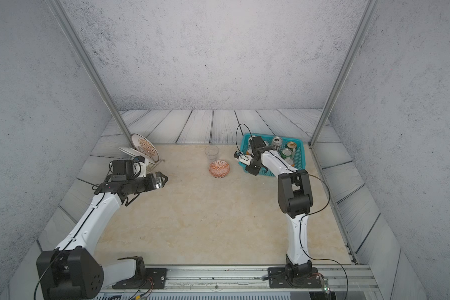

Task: Take out the drinks from the basket
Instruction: Move the basket to the center of the board.

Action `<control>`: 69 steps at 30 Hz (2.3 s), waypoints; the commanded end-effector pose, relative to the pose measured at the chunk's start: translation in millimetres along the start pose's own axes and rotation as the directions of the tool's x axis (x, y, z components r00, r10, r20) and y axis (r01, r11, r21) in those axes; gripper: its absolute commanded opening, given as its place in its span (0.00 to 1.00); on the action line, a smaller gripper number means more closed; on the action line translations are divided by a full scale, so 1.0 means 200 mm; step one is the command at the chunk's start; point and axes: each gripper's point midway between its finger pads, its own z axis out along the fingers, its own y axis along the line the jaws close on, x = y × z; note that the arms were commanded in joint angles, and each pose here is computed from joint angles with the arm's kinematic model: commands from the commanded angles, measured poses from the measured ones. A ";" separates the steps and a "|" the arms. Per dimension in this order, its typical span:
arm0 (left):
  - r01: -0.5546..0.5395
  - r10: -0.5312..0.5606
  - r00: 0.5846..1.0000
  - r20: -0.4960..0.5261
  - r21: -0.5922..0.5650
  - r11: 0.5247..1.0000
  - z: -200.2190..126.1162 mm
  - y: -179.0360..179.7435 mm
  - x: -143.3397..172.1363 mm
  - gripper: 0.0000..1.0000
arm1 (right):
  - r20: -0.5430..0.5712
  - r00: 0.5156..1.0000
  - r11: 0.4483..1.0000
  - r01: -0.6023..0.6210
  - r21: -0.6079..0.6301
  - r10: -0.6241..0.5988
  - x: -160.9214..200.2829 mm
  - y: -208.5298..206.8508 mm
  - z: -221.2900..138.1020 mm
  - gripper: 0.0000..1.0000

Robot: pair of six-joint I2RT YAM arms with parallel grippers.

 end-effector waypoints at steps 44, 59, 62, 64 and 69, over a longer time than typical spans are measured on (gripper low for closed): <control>0.051 -0.051 0.998 0.030 0.009 0.999 -0.04 0.05 -0.03 0.99 | 0.089 0.983 0.961 0.177 -0.215 -0.161 -0.13 1.06 -0.49 0.19; 0.085 -0.085 0.996 0.033 0.011 0.996 -0.04 0.09 -0.04 0.99 | 0.187 0.911 0.876 0.406 -0.260 -0.367 -0.35 1.39 -0.51 0.19; 0.085 -0.085 0.996 0.034 0.006 0.996 -0.04 0.09 -0.04 0.99 | 0.213 0.886 0.848 0.458 -0.267 -0.412 -0.42 1.46 -0.50 0.19; 0.084 -0.084 0.996 0.035 0.002 0.996 -0.04 0.10 -0.04 0.99 | 0.223 0.866 0.824 0.496 -0.272 -0.448 -0.46 1.52 -0.49 0.19; 0.084 -0.084 0.996 0.035 -0.001 0.996 -0.04 0.10 -0.04 0.99 | 0.229 0.835 0.788 0.549 -0.278 -0.501 -0.54 1.59 -0.46 0.19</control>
